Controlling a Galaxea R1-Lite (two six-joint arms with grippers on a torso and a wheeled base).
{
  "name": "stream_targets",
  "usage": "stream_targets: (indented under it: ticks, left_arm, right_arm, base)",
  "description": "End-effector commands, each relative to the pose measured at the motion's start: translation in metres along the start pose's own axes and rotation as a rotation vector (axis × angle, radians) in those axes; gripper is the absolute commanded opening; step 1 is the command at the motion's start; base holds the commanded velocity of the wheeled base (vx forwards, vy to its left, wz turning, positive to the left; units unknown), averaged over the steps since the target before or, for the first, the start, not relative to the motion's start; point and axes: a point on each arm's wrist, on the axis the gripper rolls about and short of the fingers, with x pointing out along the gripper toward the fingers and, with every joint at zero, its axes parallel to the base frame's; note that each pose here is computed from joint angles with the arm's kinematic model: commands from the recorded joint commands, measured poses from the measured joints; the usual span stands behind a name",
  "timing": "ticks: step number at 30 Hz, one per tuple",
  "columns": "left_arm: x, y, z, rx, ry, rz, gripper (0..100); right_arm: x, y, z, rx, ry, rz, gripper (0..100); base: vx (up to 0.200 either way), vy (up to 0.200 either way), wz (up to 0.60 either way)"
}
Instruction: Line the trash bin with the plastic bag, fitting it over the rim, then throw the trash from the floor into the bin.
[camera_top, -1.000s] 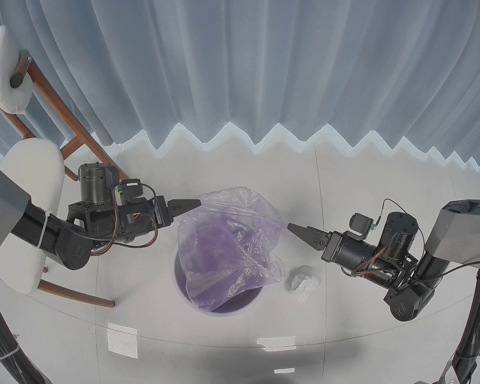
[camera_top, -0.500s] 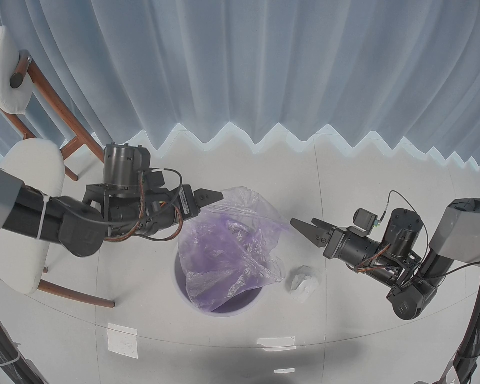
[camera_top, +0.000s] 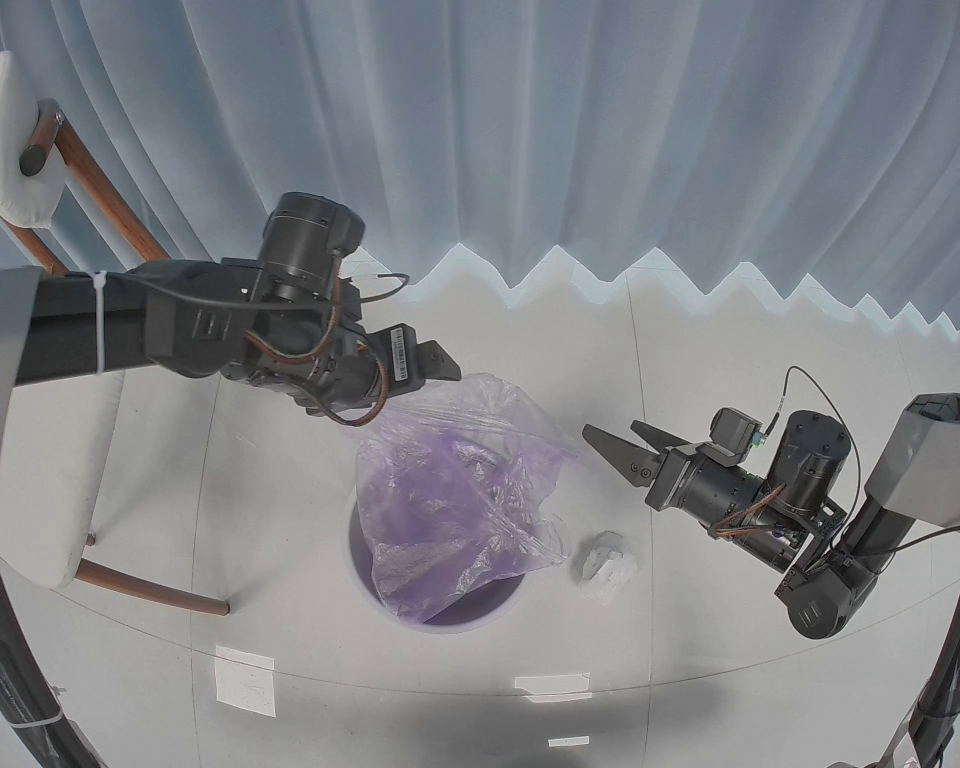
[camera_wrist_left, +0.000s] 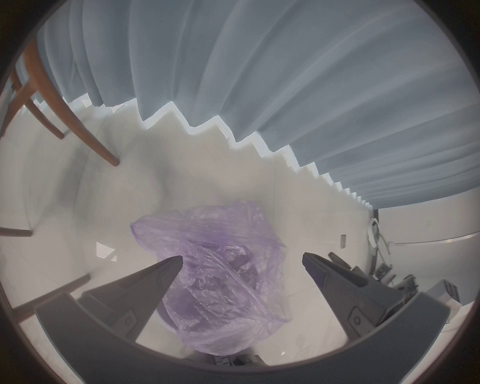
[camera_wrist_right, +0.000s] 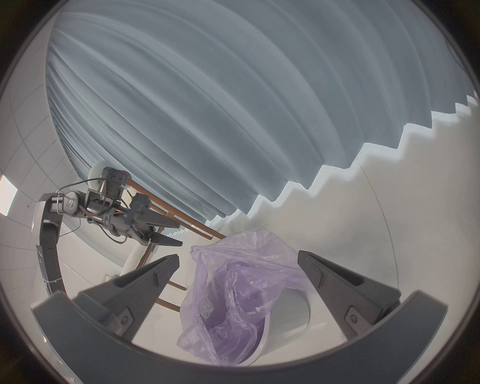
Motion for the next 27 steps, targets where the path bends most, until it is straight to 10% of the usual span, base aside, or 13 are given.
stream_targets:
  ticks: [1, 17, 18, 27]
  left_arm:
    - [0.039, -0.002, -0.013, 0.023, 0.065, 0.047, 100]
    - [0.083, 0.004, -0.043, 0.046, 0.156, 0.159, 100]
    - [0.083, 0.004, -0.043, 0.046, 0.156, 0.159, 0]
    - [0.065, 0.011, -0.051, 0.037, 0.194, 0.187, 0]
  right_arm:
    - [-0.001, 0.002, 0.003, -0.010, -0.012, 0.001, 100]
    - [0.000, 0.003, -0.001, -0.007, 0.000, 0.004, 100]
    - [0.000, 0.003, -0.001, -0.007, 0.000, 0.004, 100]
    - [0.001, 0.003, -0.001, -0.007, -0.001, 0.005, 100]
  base:
    - [0.000, 0.000, 0.00]
    - [0.000, 0.000, 0.00]
    - [0.000, 0.000, 0.00]
    - [0.000, 0.000, 0.00]
